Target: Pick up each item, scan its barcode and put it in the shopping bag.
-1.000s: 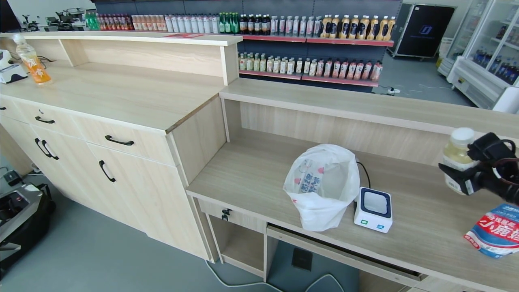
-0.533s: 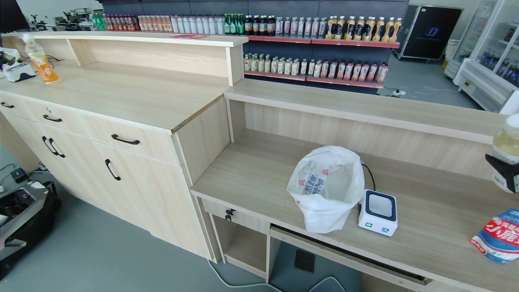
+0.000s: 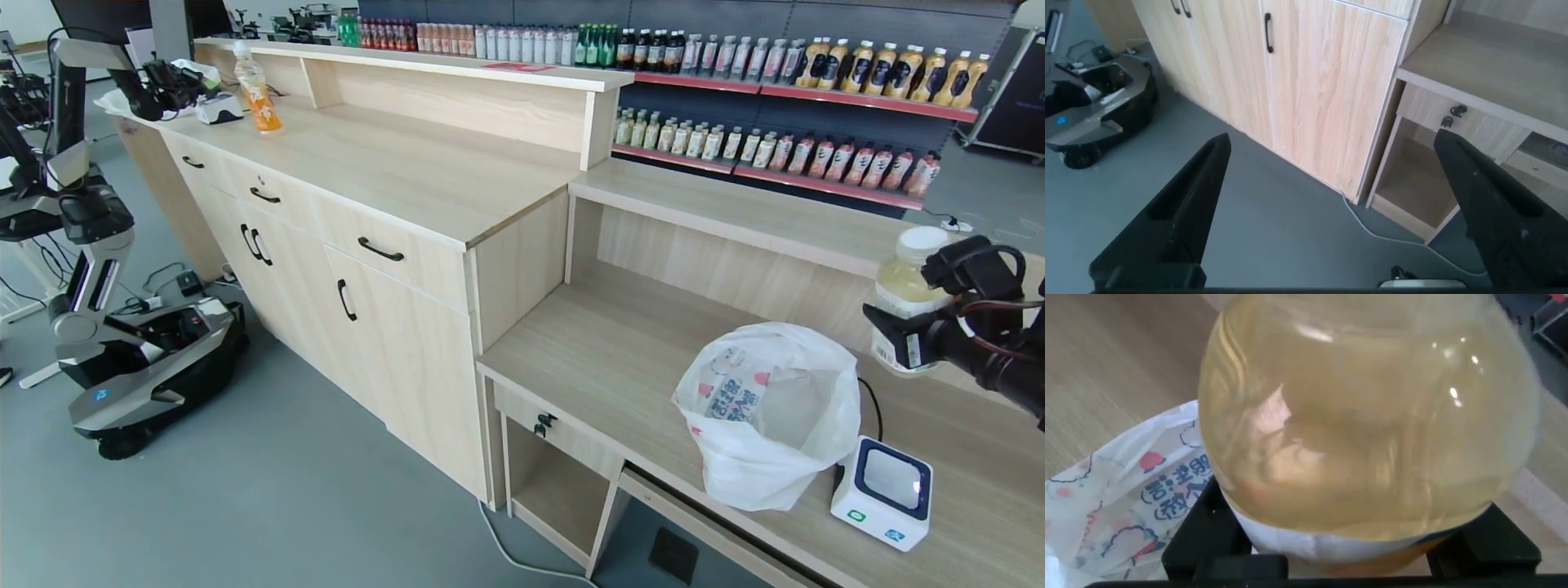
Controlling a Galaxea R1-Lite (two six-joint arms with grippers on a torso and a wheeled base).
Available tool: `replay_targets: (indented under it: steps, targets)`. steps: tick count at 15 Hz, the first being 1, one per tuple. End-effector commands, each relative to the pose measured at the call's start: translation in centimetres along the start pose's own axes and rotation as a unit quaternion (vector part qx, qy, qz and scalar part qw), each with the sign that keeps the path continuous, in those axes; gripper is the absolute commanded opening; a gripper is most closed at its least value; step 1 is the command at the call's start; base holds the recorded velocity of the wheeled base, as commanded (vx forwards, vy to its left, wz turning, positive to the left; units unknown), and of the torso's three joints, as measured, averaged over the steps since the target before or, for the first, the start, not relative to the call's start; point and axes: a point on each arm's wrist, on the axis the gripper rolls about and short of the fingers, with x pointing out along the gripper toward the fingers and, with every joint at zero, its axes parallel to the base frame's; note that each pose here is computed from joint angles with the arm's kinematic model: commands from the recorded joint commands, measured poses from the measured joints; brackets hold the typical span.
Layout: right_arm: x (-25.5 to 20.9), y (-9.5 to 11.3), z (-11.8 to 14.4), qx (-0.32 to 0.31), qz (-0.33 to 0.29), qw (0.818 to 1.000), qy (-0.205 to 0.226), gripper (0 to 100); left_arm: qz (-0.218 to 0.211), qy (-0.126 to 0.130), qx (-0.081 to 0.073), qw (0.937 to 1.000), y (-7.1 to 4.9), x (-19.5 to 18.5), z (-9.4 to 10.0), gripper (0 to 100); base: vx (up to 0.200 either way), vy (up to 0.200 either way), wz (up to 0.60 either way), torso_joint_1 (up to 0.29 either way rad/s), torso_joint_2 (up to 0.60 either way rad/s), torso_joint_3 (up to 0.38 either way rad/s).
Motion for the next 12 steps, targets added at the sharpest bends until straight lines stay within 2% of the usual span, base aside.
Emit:
replay_targets:
  steps: [1,6,12]
  targets:
    - [2.3,3.7,-4.8,0.057,0.053,0.995,0.064,0,0.001,0.000,0.000,1.0000,0.0,0.0,0.0,100,0.000,0.000,0.00,0.000,0.00,0.000]
    - [6.4,6.3,-9.2,0.116,0.059,0.989,0.068,0,0.001,0.000,0.000,1.0000,0.0,0.0,0.0,100,0.000,0.000,0.00,0.000,0.00,0.000]
    - [9.6,8.8,-11.5,0.164,0.060,0.984,0.034,0,0.001,0.000,0.000,1.0000,0.0,0.0,0.0,100,0.000,0.000,0.00,0.000,0.00,0.000]
